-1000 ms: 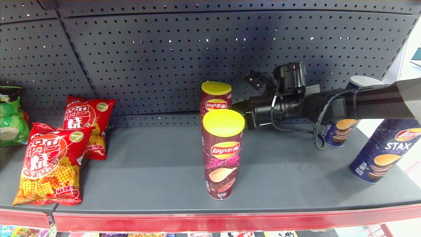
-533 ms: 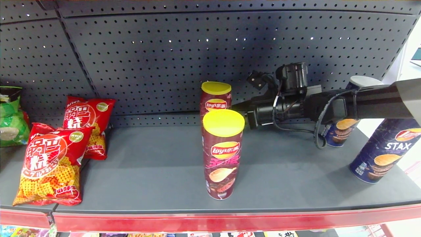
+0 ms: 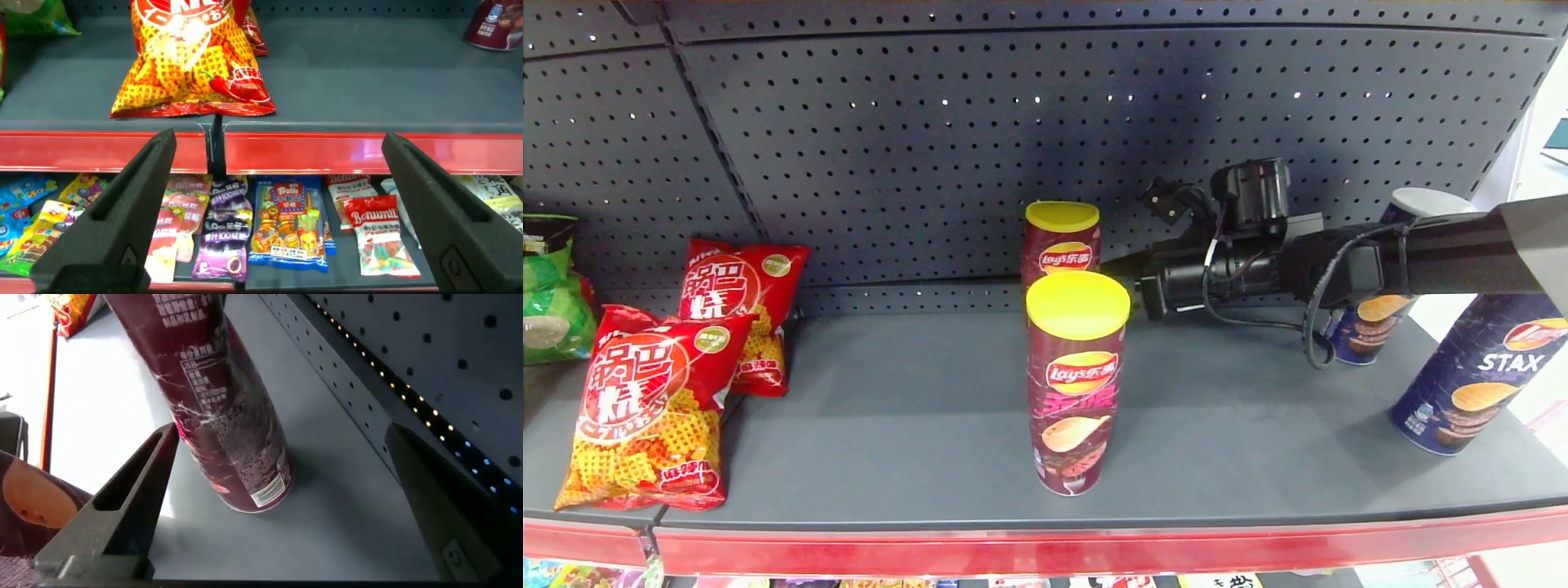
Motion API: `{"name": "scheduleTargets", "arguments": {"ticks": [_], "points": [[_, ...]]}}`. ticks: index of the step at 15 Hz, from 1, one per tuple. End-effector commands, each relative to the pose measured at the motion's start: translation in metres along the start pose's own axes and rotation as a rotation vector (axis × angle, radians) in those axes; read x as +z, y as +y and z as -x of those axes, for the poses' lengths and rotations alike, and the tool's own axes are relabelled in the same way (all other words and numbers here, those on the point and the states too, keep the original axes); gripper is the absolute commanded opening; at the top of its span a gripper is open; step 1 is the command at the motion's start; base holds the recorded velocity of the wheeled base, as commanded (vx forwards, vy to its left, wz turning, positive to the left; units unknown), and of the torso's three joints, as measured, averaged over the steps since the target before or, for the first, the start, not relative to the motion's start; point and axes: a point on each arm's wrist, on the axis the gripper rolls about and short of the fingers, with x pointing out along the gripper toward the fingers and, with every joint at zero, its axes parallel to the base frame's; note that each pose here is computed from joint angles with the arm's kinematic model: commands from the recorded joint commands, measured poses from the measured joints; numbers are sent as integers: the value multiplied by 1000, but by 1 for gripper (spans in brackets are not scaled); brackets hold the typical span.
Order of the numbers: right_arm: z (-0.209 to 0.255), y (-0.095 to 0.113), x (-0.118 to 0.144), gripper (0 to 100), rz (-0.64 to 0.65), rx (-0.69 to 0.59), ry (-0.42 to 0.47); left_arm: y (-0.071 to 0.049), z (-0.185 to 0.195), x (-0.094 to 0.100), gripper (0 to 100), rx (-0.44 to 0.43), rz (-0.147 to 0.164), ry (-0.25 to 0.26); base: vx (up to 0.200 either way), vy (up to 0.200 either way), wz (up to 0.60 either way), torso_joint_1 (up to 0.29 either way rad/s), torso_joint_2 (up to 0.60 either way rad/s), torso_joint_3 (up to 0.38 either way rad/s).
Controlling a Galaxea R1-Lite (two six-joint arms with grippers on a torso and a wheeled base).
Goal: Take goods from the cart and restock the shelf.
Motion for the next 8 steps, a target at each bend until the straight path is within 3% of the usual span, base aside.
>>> {"name": "scheduleTargets", "arguments": {"ticks": [1, 8], "points": [[5, 6, 1, 100, -1, 10, 0, 0, 0, 0, 100, 0, 0, 1, 0, 0, 0, 0, 0, 0], [44, 38, 6, 100, -8, 8, 3, 0, 0, 0, 100, 0, 0, 1, 0, 0, 0, 0, 0, 0]]}}
